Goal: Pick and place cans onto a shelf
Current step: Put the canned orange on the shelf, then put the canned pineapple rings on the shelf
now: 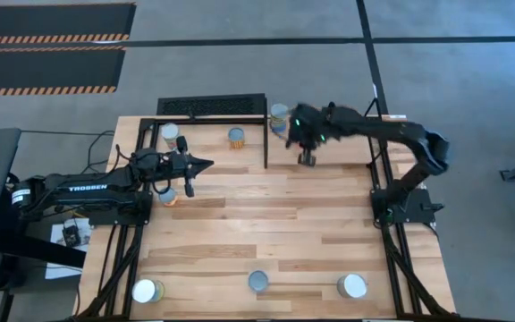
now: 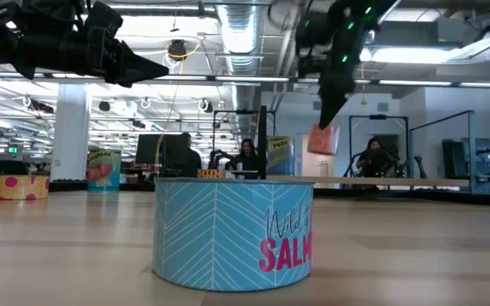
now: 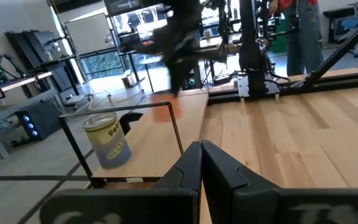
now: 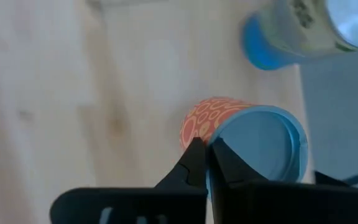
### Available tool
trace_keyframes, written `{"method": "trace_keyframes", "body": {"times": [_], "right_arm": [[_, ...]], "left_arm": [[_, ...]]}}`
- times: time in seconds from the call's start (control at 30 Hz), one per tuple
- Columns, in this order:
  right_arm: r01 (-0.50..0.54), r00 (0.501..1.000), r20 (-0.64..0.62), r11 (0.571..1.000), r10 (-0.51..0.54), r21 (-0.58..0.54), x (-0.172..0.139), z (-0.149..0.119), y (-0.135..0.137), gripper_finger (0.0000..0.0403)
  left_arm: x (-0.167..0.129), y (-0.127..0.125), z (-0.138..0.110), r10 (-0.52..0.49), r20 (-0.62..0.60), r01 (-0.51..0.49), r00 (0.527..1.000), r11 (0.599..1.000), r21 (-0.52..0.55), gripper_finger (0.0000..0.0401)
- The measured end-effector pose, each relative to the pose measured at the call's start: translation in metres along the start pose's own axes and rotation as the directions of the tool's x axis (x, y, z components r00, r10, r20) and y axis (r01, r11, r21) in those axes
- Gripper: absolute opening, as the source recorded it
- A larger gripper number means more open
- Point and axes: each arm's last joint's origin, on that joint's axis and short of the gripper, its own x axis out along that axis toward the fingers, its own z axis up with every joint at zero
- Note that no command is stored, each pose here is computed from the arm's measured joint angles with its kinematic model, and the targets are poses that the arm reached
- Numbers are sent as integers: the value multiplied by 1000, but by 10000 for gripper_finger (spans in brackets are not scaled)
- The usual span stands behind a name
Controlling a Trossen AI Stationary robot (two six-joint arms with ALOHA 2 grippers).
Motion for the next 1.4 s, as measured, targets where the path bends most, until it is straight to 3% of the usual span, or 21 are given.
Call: {"method": "trace_keyframes", "body": {"times": [0.23,0.47,0.8,1.4], "right_arm": [[-27,996,-89,1000,27,10,42,5,-58,4],[-27,992,-121,1000,28,11,61,2,-78,4],[-19,994,-106,1000,20,10,66,4,-82,13],[18,997,-71,999,-15,39,64,10,-80,93]], "left_arm": [[0,0,0,0,1,0,1000,1000,1,0],[0,0,0,-1,1,1,1000,1000,1,0],[0,0,0,-3,2,3,1000,1000,-5,0],[0,0,0,-3,1,3,1000,1000,-3,0]]}}
